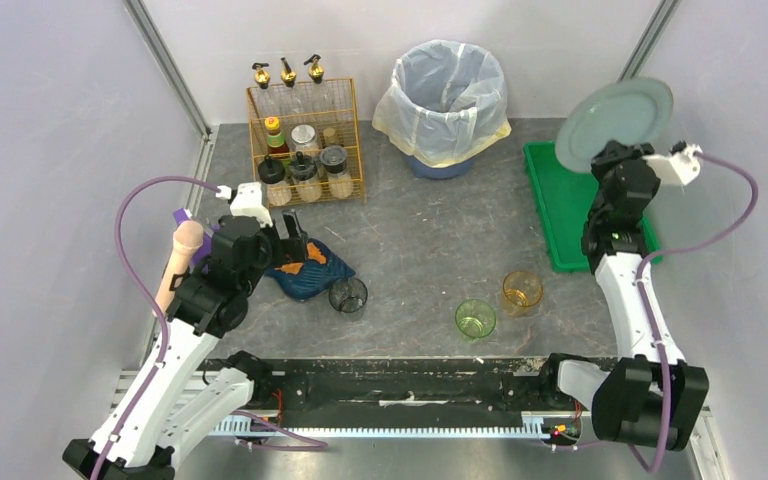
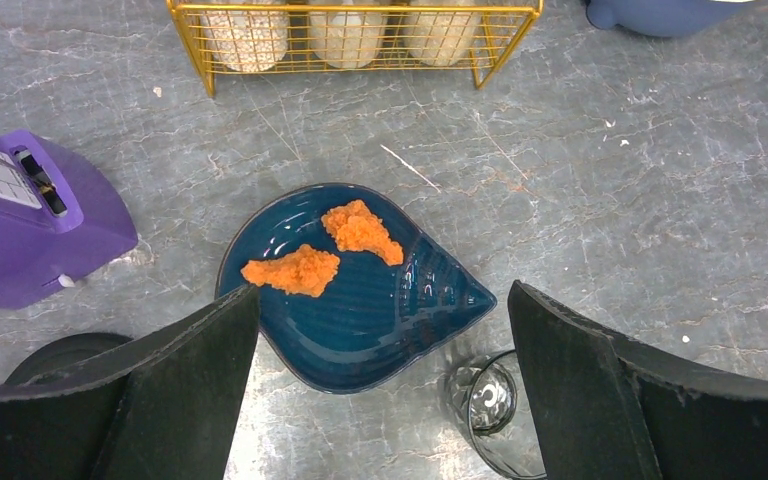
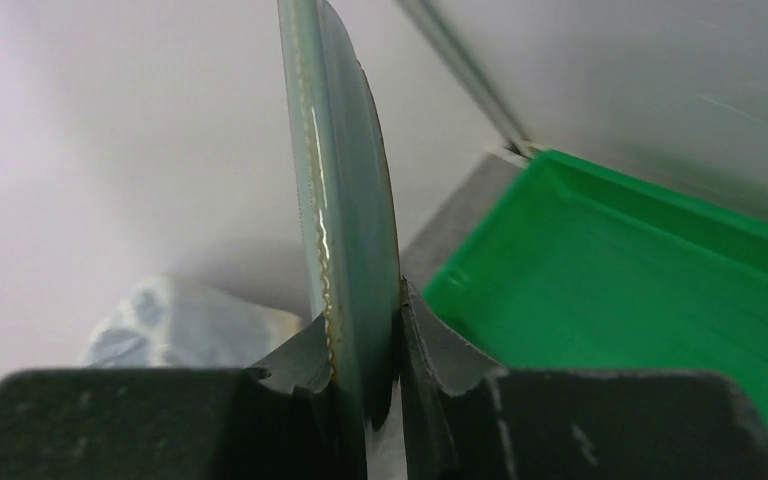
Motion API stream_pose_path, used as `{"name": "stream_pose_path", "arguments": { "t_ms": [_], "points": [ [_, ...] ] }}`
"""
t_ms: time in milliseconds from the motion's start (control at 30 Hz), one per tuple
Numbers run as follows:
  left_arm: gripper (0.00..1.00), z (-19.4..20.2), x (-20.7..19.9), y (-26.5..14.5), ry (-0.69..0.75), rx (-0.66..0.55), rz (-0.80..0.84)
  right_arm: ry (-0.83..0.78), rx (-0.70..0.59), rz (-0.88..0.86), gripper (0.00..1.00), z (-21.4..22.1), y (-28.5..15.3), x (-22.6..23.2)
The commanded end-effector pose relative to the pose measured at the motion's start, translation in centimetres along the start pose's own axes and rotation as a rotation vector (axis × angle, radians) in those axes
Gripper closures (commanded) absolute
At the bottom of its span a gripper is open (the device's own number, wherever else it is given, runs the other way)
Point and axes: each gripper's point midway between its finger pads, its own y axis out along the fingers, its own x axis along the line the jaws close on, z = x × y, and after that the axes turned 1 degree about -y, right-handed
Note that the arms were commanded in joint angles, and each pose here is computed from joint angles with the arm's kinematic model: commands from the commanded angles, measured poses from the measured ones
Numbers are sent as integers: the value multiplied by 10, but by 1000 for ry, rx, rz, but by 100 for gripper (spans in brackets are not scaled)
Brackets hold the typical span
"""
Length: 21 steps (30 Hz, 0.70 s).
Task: Clear the kitchen counter
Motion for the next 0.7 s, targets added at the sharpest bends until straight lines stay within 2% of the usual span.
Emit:
{"name": "stream_pose_path", "arguments": {
  "t_ms": [0,300,667],
  "points": [
    [2,-9,5,1,17,-43,-22,191,-141,56,100,-36,-5,-28],
    [2,-5,6,5,23,-28,-35,266,-50,224,100,20,8,-108],
    [2,0,10,13,40,-3,-62,301,115,233,100,88,48,-131]
  ]
}}
